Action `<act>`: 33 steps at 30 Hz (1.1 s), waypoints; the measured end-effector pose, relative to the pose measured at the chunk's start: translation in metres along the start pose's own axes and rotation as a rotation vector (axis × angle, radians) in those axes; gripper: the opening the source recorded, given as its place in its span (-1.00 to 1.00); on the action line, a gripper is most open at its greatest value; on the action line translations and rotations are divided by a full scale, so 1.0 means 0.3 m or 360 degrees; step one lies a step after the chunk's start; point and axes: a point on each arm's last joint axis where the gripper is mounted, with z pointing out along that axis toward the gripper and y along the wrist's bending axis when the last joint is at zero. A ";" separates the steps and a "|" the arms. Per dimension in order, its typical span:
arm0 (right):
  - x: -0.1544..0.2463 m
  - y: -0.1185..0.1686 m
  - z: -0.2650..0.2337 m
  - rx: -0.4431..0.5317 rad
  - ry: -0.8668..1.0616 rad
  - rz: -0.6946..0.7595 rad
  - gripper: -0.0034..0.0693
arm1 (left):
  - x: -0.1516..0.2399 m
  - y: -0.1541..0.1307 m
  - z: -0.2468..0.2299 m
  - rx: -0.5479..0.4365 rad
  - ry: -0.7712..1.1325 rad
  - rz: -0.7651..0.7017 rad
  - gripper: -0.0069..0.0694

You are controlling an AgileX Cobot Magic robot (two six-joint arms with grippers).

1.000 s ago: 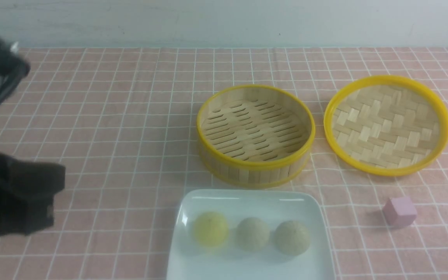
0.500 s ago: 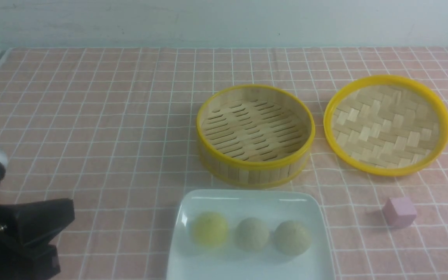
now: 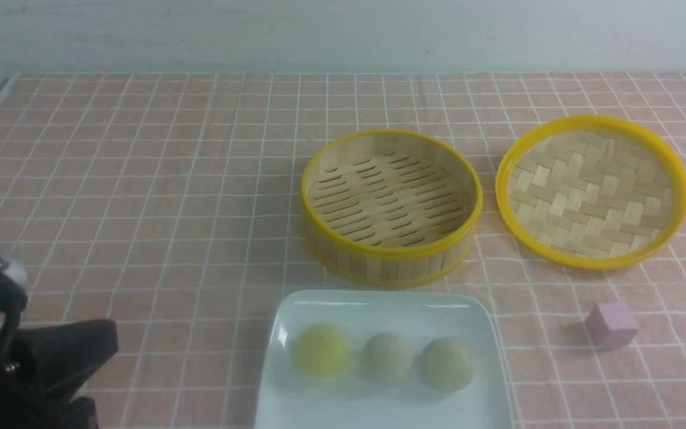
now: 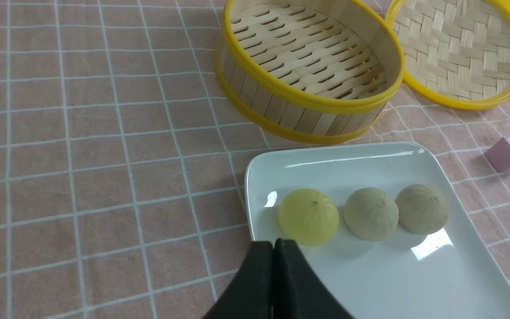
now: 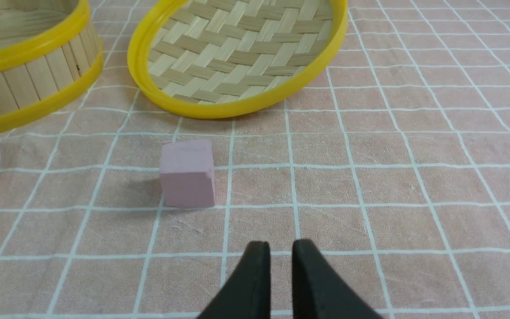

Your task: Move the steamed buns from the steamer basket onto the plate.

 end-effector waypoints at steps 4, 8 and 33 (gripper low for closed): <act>0.000 0.000 0.000 0.0000 0.0000 0.0000 -0.62 | 0.076 0.034 0.003 0.0024 -0.0144 0.0035 -0.77; 0.000 0.000 0.000 0.0000 0.0000 0.0000 -0.61 | 0.180 0.103 -0.010 -0.0135 -0.0309 -0.0023 -0.76; 0.000 0.000 0.000 0.0000 0.0000 -0.0001 -0.54 | 0.406 0.241 -0.011 -0.0794 -0.0390 -0.0051 -0.70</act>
